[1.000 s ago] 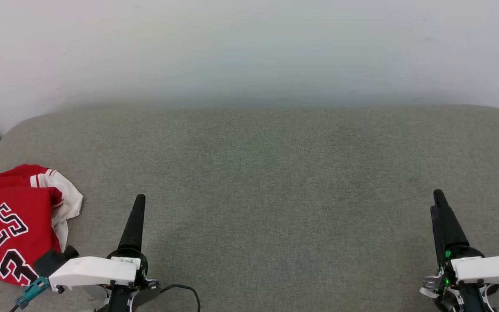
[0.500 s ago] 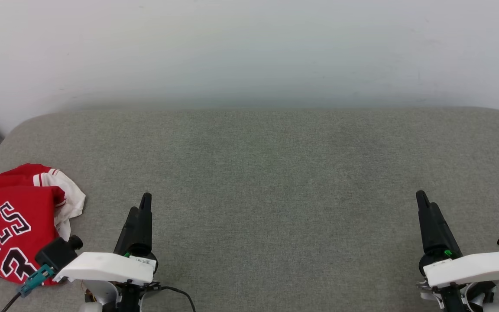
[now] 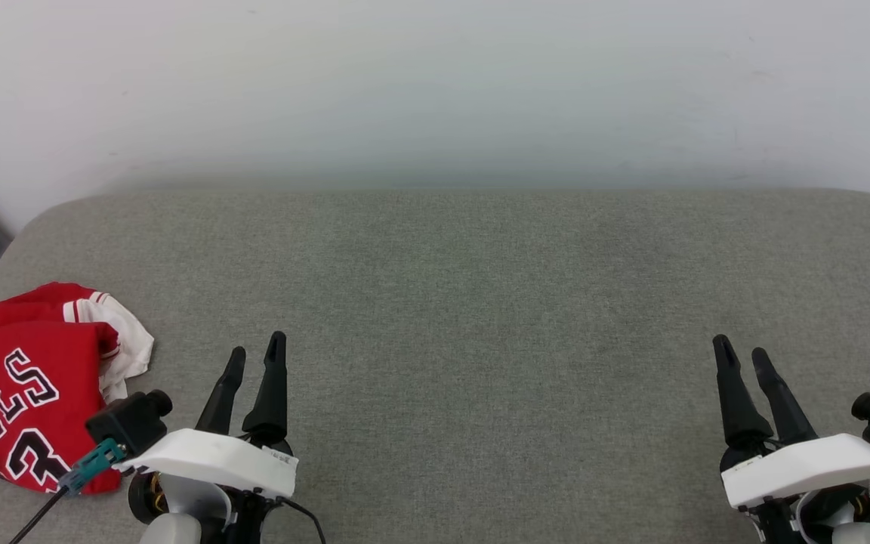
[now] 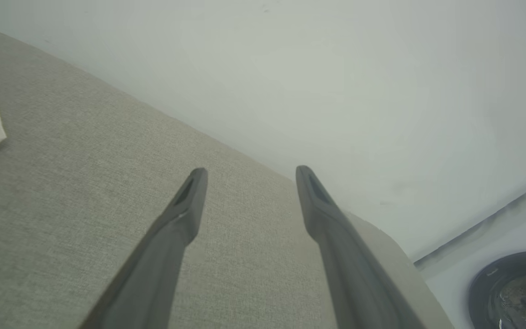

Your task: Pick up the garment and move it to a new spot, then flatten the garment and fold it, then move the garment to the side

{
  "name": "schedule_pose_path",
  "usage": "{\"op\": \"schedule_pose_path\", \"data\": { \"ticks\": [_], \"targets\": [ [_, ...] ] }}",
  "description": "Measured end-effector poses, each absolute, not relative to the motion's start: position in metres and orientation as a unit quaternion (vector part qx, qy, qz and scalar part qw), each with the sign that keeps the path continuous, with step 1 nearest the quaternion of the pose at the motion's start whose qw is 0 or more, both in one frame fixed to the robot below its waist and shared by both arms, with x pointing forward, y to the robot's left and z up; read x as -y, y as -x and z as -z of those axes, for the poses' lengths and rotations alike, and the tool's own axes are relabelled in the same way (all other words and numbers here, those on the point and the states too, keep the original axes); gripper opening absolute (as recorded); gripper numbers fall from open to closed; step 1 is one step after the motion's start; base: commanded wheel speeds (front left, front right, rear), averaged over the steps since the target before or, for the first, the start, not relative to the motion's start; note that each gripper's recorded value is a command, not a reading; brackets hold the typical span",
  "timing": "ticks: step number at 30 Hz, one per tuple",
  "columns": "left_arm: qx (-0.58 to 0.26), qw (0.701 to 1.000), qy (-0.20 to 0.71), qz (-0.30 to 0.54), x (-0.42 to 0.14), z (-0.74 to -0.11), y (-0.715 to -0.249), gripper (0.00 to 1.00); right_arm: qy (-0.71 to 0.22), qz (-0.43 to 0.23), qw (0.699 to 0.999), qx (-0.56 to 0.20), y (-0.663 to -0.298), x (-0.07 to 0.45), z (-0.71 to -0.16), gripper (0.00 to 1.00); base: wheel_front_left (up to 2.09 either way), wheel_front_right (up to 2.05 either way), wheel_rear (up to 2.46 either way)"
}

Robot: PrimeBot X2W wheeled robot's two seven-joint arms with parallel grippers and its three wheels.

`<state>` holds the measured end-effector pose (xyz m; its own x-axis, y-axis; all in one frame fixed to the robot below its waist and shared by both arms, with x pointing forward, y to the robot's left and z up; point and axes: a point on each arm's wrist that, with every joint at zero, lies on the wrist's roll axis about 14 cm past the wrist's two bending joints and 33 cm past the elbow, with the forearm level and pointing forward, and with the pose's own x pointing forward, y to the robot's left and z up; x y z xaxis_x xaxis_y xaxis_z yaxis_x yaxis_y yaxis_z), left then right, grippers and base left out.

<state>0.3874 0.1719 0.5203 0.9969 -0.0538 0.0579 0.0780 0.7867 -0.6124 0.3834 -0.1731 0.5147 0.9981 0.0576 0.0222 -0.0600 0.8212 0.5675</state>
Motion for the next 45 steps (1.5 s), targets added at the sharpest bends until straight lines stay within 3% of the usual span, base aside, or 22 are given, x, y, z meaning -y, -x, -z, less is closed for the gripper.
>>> {"op": "schedule_pose_path", "data": {
  "ticks": [18, 45],
  "targets": [
    [0.029, 0.981, 0.182, 0.062, -0.163, -0.525, -0.391, 1.0, -0.191, -0.045, 0.98, 0.019, -0.383, 0.169, -0.525, 1.0, 0.0, 0.0, 0.0],
    [0.044, 0.993, 0.072, 0.087, -0.15, -0.525, -0.389, 1.0, -0.079, -0.059, 0.995, 0.03, -0.381, 0.162, -0.529, 1.0, 0.0, 0.0, 0.0]
  ]
}}
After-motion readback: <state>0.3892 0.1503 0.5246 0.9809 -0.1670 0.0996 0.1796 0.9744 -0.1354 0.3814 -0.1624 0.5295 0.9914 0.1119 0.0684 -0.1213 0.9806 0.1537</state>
